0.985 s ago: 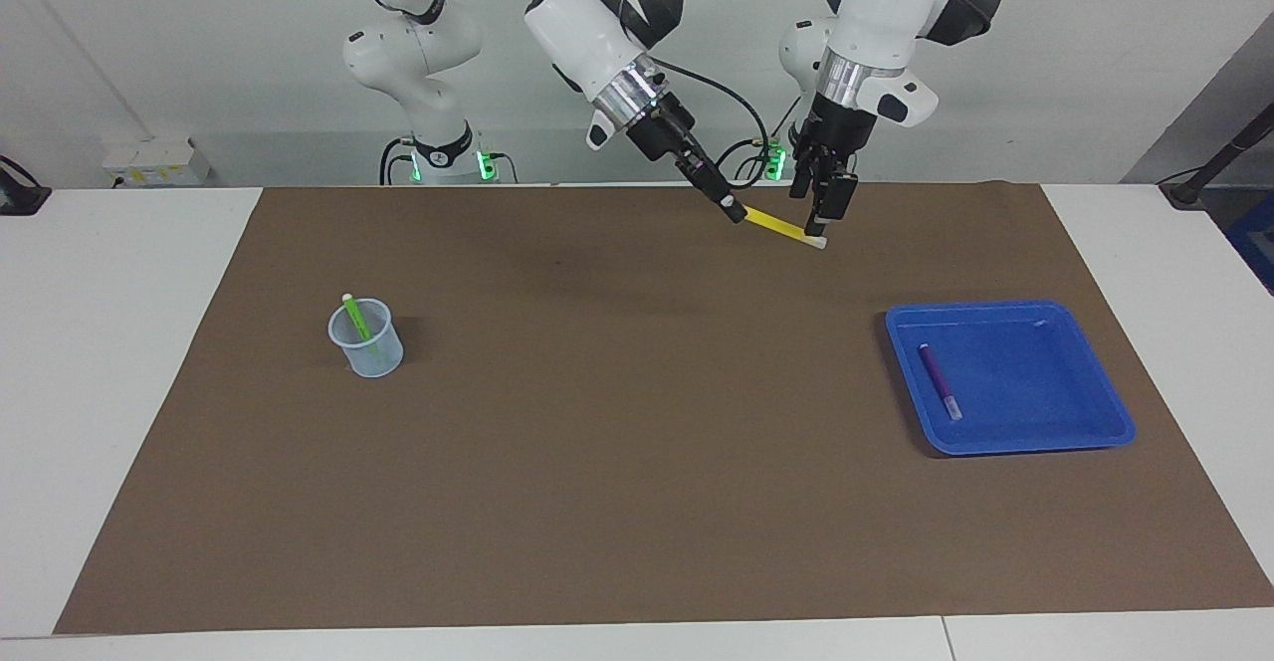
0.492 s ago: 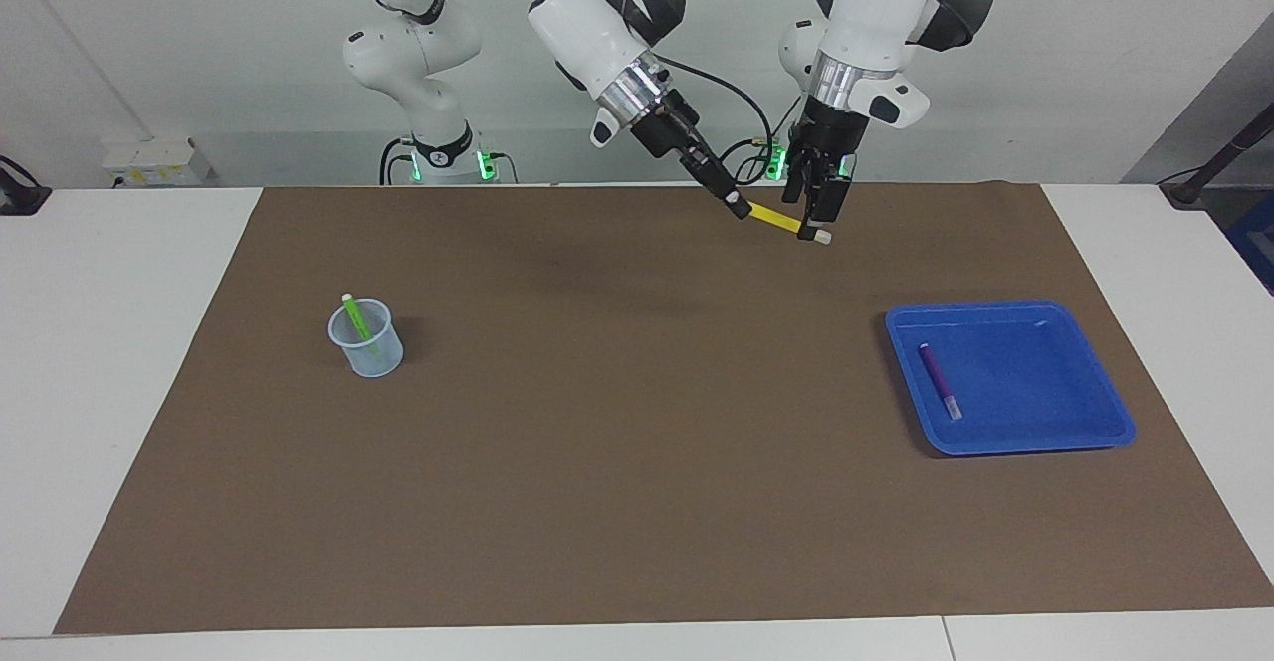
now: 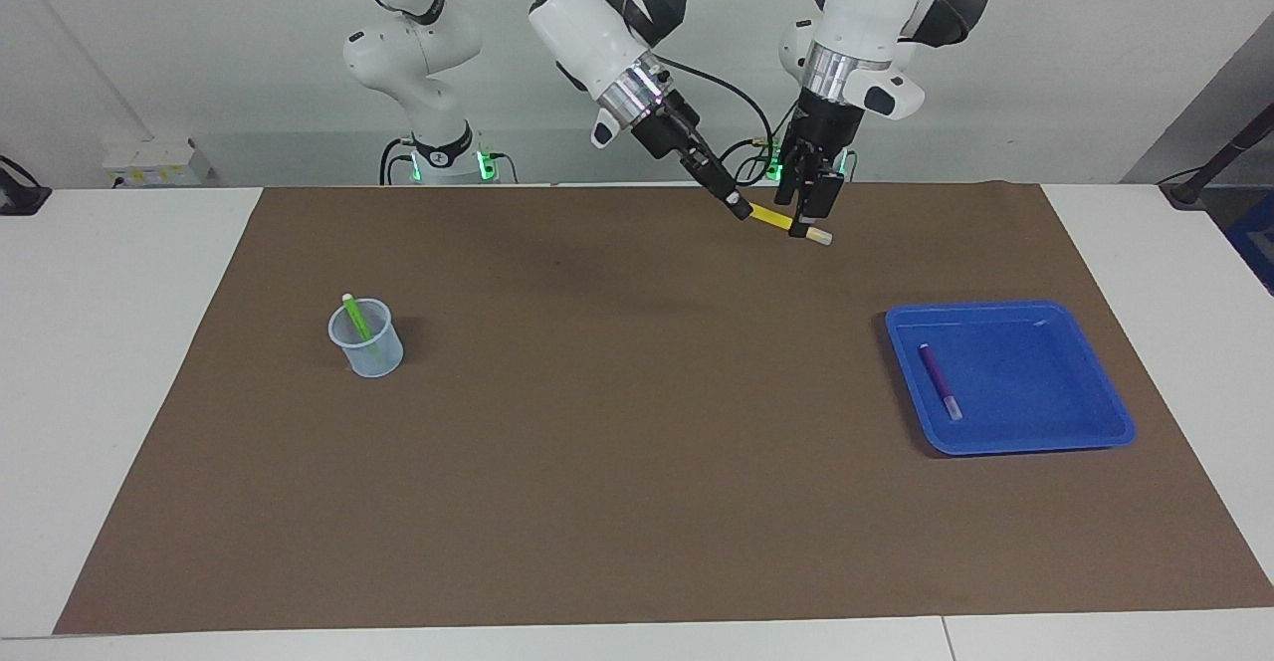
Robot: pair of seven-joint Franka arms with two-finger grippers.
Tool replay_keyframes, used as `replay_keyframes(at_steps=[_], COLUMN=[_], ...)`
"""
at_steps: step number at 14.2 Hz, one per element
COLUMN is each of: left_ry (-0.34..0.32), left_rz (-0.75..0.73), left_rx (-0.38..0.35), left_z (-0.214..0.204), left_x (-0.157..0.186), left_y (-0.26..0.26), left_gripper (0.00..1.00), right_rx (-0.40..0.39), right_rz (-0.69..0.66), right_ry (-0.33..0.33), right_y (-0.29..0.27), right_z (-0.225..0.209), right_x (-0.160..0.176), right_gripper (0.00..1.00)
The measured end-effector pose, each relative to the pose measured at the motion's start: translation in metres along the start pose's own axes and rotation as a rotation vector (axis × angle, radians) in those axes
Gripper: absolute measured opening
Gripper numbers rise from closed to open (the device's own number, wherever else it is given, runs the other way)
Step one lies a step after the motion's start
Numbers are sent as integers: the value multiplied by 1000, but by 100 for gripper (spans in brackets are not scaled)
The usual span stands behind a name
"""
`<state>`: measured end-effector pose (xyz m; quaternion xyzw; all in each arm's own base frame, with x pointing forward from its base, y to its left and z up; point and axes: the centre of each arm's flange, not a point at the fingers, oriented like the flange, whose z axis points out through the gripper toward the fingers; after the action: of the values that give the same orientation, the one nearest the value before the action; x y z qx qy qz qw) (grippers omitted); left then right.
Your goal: Right arm passes pens to left for tray arrangement
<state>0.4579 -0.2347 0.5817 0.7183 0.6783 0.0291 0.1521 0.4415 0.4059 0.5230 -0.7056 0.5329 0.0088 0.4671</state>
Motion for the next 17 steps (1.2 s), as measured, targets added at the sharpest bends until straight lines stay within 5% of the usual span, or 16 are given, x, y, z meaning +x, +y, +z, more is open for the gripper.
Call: replay_keyframes(at_steps=[5, 6, 12, 17], left_ry=[-4, -5, -5, -5], left_rz=[4, 9, 16, 17], left_rx=[10, 11, 12, 12], left_z=[11, 13, 14, 14], left_x=[-1, 0, 0, 0], left_y=[4, 4, 5, 5], left_gripper=[80, 71, 70, 59], right_rx=[1, 0, 2, 3], right_rz=[2, 2, 4, 5], right_ry=[2, 2, 5, 5], right_y=[-1, -1, -2, -2], right_z=[0, 0, 0, 0], right_x=[1, 2, 4, 4], right_gripper=[18, 18, 18, 18])
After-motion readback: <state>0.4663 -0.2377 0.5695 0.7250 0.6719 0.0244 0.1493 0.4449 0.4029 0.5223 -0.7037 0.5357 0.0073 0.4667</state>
